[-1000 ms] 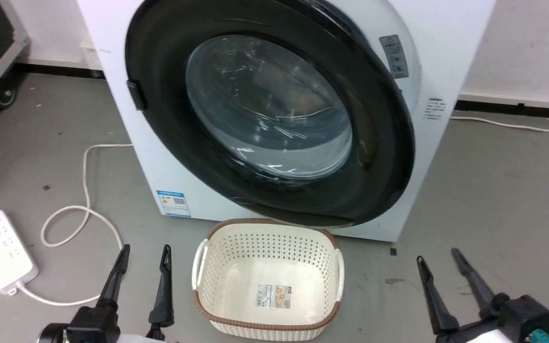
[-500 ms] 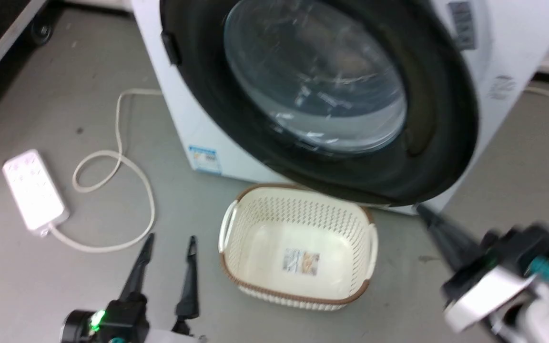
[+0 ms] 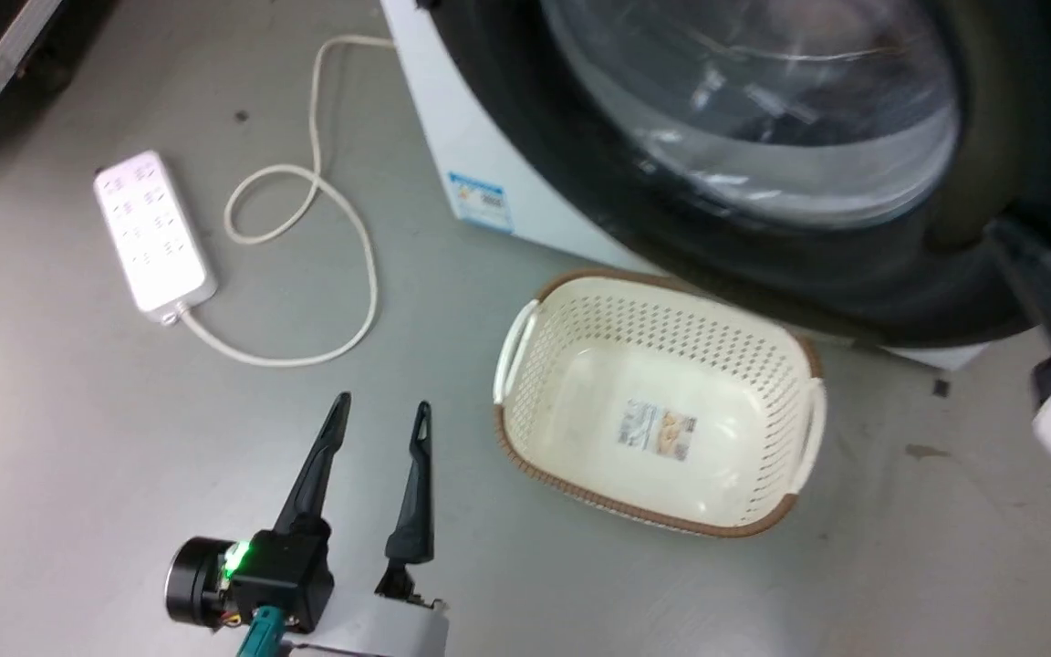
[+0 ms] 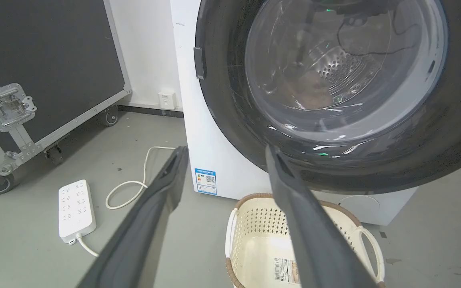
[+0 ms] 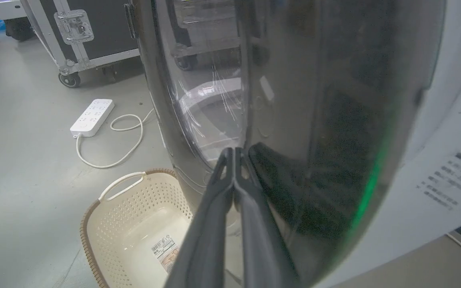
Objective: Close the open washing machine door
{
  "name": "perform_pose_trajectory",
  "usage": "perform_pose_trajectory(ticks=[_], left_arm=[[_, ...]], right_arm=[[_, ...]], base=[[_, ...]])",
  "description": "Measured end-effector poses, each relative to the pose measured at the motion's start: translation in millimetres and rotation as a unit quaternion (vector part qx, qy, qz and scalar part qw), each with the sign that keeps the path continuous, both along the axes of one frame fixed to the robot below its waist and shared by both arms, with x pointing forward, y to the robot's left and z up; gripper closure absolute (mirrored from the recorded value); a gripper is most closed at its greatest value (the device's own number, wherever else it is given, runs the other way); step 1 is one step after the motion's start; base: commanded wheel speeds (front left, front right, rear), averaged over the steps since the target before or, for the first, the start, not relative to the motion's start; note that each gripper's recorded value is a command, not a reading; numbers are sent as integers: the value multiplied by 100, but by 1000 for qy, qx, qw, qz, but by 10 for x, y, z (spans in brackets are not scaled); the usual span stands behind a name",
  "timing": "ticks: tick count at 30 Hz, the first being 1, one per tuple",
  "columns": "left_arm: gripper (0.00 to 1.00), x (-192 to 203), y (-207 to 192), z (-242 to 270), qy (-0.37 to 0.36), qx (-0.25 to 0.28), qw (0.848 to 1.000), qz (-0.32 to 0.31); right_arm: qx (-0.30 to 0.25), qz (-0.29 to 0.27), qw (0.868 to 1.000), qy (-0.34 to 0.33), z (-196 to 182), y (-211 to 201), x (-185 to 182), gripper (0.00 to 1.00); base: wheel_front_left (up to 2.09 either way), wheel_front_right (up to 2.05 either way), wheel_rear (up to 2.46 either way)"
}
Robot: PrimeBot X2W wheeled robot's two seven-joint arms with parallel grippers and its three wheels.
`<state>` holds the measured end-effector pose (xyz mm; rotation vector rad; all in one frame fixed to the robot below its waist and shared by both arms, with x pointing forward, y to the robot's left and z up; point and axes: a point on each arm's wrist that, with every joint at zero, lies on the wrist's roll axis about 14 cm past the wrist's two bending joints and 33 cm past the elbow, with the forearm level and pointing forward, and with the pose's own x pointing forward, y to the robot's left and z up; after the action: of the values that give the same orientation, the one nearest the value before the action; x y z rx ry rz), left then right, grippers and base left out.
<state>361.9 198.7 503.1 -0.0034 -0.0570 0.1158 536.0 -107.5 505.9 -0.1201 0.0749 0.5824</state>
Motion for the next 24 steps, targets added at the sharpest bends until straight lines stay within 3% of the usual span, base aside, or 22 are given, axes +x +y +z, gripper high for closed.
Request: perform_pose_trajectory(ticks=[12,21,22,23,24], left_arm=[[0,44,71,-97,17,-1,1000,22],[0,51,61,-6,2,-4,1000,24],[0,47,61,10,-1,-4,1000,24],[0,41,61,28,-4,-4,1000,24],[0,35,62,46,-6,-5,1000,23]], right_arm=[[27,-79,997,5,155,-322,842,100],[25,-91,996,6,173,-351,854,100],[30,-91,995,2,204,-345,835,58],[34,-89,995,-5,250,-332,810,0],[37,-88,995,-11,295,-317,779,0]], base=[[0,0,0],[0,0,0],[0,0,0],[0,0,0],[0,0,0]])
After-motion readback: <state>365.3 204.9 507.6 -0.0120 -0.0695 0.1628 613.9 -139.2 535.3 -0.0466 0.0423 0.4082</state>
